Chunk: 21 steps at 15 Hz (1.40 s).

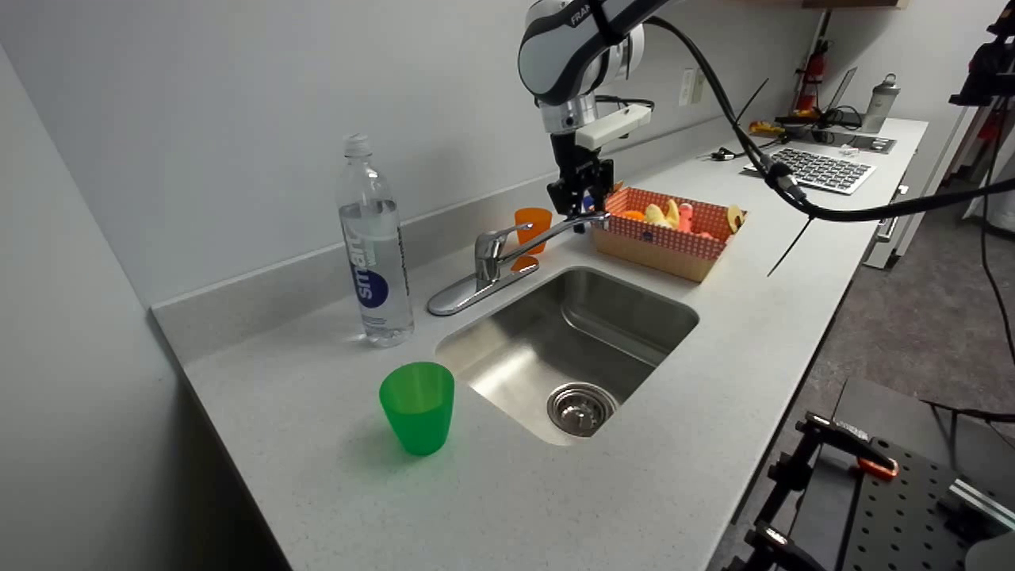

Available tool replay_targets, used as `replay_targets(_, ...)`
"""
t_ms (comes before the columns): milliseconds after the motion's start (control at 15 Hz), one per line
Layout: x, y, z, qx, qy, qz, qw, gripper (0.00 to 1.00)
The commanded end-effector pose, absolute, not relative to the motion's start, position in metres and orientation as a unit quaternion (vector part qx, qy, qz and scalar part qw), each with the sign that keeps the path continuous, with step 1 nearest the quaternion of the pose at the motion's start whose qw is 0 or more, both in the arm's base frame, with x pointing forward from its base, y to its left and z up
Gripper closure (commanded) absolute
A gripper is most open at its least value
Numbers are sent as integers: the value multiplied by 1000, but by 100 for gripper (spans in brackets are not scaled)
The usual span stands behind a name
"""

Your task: Move the tap to the left

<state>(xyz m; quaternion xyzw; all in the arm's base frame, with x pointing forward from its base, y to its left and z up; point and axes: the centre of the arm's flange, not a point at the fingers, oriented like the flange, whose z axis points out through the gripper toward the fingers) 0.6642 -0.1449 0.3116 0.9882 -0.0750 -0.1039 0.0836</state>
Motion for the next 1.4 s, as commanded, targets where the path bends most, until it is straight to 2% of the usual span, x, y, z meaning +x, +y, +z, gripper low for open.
replay_targets(0, 654, -133, 332, 993, -55, -82, 71, 71)
replay_targets(200, 647, -115, 347, 995, -29, -79, 57, 95)
replay_targets(267, 644, -109, 351, 995, -21, -80, 54, 100)
replay_targets(1333, 608, -67, 372, 993, 39, -106, 32, 100)
